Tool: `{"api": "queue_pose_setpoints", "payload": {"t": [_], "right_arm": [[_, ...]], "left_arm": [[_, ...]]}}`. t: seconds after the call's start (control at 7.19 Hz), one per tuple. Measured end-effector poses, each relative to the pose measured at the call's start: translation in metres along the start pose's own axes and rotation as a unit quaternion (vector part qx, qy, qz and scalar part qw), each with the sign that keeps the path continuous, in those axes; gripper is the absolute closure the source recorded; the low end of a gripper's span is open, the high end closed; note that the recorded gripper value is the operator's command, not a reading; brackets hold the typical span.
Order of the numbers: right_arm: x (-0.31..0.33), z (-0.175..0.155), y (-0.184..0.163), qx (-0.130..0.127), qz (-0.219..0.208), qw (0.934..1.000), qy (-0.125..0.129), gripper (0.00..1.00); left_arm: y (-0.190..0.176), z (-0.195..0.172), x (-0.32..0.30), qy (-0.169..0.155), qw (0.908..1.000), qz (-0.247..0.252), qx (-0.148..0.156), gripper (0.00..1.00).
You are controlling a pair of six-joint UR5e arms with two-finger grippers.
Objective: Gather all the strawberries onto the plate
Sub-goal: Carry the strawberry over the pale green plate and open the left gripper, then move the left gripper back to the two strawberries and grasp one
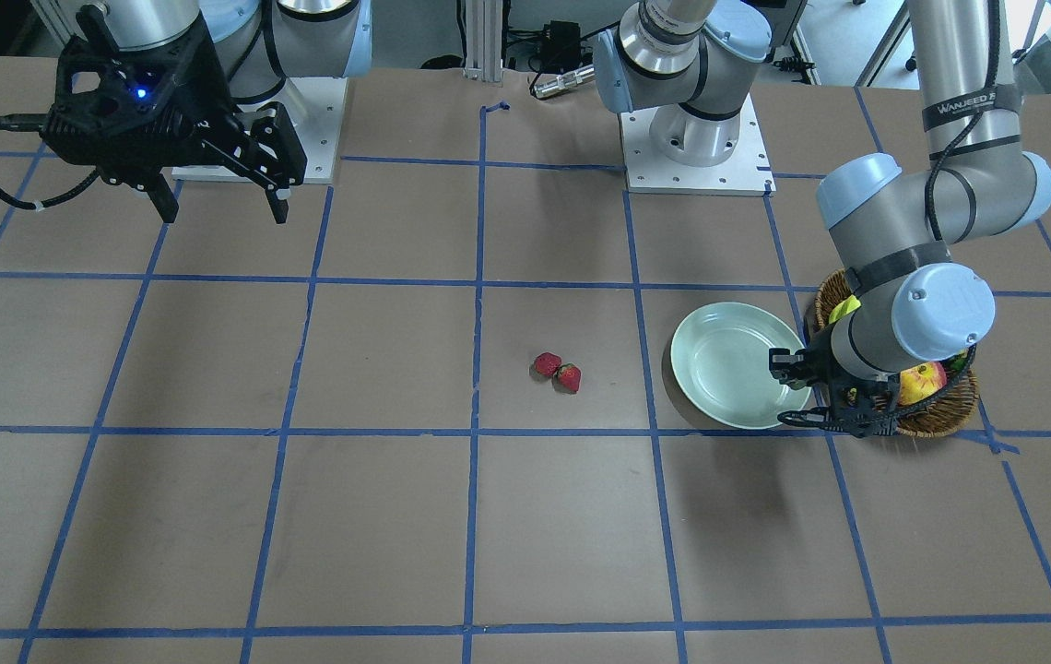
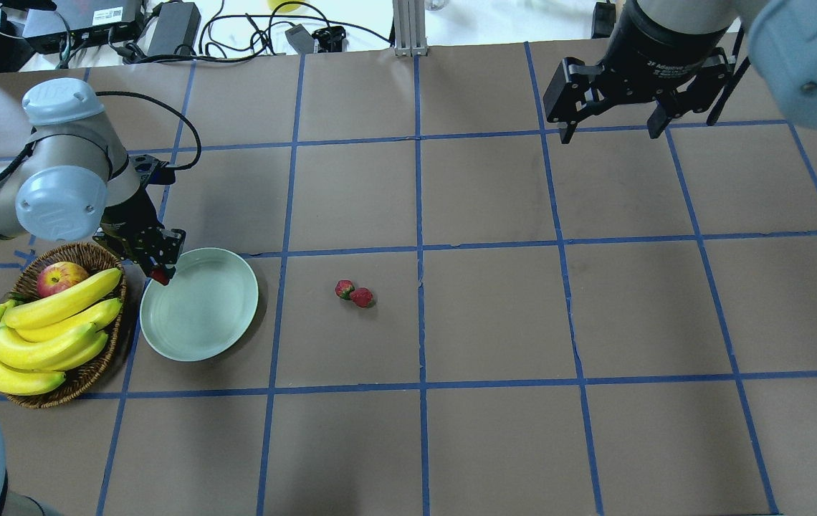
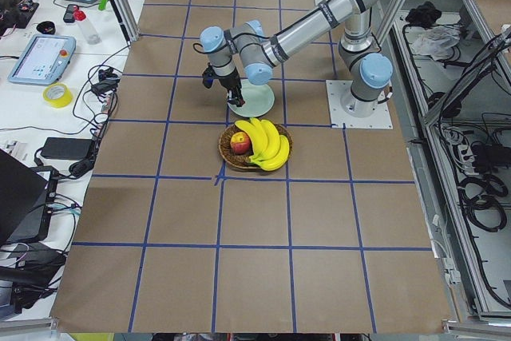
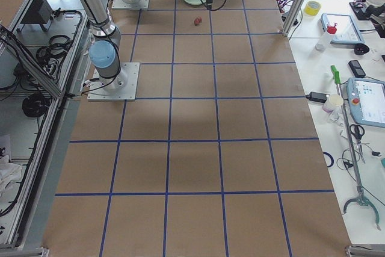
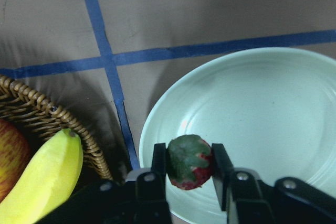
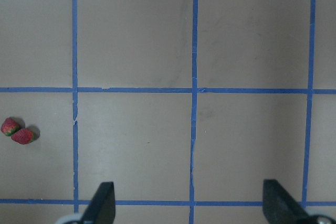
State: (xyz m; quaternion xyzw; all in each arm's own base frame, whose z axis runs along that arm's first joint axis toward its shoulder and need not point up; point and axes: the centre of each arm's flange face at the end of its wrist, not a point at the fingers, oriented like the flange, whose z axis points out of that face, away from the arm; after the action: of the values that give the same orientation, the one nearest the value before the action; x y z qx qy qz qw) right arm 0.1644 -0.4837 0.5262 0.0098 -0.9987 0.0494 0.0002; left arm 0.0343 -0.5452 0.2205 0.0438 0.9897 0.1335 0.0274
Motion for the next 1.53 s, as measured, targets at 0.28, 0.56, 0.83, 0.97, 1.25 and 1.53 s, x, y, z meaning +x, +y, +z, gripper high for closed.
{"api": "queue_pose_setpoints", "payload": {"t": [0.28, 0.56, 0.83, 0.97, 1.25, 1.53], "right_arm": [[0.000, 0.000, 0.000, 0.000, 0.000, 1.0000, 0.000, 0.00], [0.000, 0.000, 0.000, 0.000, 0.000, 1.0000, 0.000, 0.00], [0.000, 0.000, 0.000, 0.000, 0.000, 1.0000, 0.000, 0.00], [0.000, 0.000, 0.000, 0.000, 0.000, 1.0000, 0.000, 0.00], [0.000, 0.000, 0.000, 0.000, 0.000, 1.0000, 0.000, 0.00], [0.000, 0.000, 0.000, 0.000, -0.001, 1.0000, 0.000, 0.00]], "left_arm": [[0.001, -0.001, 0.002, 0.003, 1.0000, 0.002, -0.002, 0.00], [0.000, -0.014, 0.015, 0.041, 0.9988, -0.010, 0.024, 0.00], [-0.002, -0.033, 0.063, 0.077, 0.9955, -0.011, 0.054, 0.00], [-0.002, -0.046, 0.107, 0.073, 0.9951, 0.001, 0.066, 0.00], [0.003, -0.056, 0.188, 0.092, 0.9926, -0.040, 0.068, 0.00], [0.008, -0.049, 0.229, 0.141, 0.9800, -0.132, 0.047, 0.00]]}}
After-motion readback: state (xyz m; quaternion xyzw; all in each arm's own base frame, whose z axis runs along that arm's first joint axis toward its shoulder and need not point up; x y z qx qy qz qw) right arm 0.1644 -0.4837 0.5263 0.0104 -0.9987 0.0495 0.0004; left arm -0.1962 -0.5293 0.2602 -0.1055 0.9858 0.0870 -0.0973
